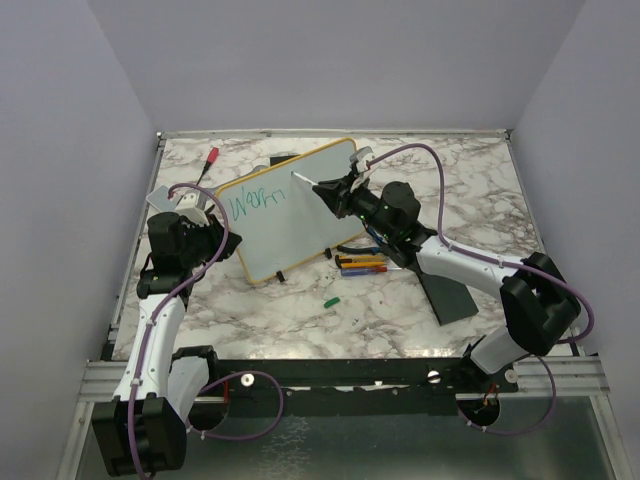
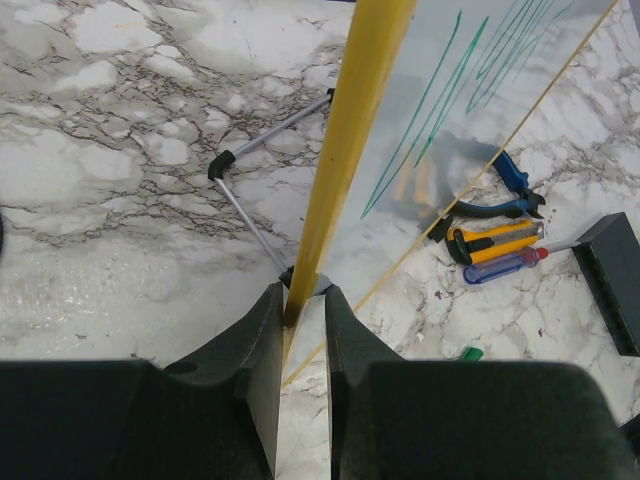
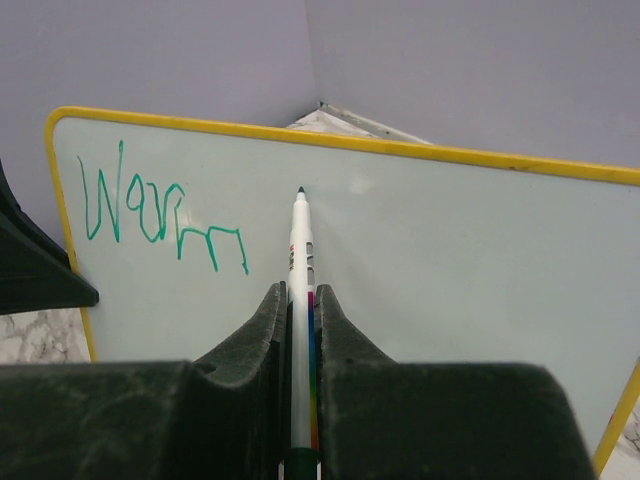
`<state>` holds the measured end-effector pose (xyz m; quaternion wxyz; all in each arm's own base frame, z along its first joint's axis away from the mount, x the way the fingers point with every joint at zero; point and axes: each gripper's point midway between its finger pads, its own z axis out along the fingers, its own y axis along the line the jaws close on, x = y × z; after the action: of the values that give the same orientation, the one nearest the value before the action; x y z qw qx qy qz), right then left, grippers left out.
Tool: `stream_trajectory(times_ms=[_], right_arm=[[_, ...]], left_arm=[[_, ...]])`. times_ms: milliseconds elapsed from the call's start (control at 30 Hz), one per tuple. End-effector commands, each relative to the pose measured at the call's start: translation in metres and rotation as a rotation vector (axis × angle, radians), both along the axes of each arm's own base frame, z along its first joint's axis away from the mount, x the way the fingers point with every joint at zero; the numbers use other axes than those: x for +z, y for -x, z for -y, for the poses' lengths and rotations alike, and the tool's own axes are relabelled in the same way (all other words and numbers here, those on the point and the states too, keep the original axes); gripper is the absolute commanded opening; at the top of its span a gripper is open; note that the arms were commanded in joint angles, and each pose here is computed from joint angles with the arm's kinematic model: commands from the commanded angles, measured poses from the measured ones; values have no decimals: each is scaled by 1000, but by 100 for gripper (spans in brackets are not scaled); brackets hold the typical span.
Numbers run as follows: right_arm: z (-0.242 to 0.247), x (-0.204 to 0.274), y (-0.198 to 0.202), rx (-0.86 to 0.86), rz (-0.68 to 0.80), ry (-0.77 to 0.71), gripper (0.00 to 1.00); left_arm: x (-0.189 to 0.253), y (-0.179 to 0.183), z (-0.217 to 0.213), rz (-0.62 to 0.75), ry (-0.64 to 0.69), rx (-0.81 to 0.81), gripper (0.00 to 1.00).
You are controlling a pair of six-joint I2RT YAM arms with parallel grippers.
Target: Write a sentence on the whiteboard
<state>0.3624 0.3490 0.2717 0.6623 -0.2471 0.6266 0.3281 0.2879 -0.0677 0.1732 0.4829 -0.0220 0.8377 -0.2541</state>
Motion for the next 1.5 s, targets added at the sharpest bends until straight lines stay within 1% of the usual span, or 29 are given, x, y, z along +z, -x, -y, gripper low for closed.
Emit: stream_trajectory(times_ms=[0, 233, 433, 1133, 1333, 1467], right_arm=[[4, -19, -3, -14, -31, 30, 1], [8, -47, 12, 10, -107, 51, 1], [11, -57, 17, 13, -129, 52, 1], [12, -3, 2, -42, -12, -32, 1], [15, 1, -1, -65, -7, -38, 1], [16, -5, -3, -76, -21, -28, 1]], left_arm=[[14, -3, -3, 48, -13, 15, 0], [15, -3, -3, 52, -13, 15, 0], [16, -3, -3, 54, -12, 12, 0], [17, 0, 2, 72, -8, -23, 0], [18, 0, 3, 76, -8, -25, 0], [18, 0, 3, 77, -8, -26, 0]])
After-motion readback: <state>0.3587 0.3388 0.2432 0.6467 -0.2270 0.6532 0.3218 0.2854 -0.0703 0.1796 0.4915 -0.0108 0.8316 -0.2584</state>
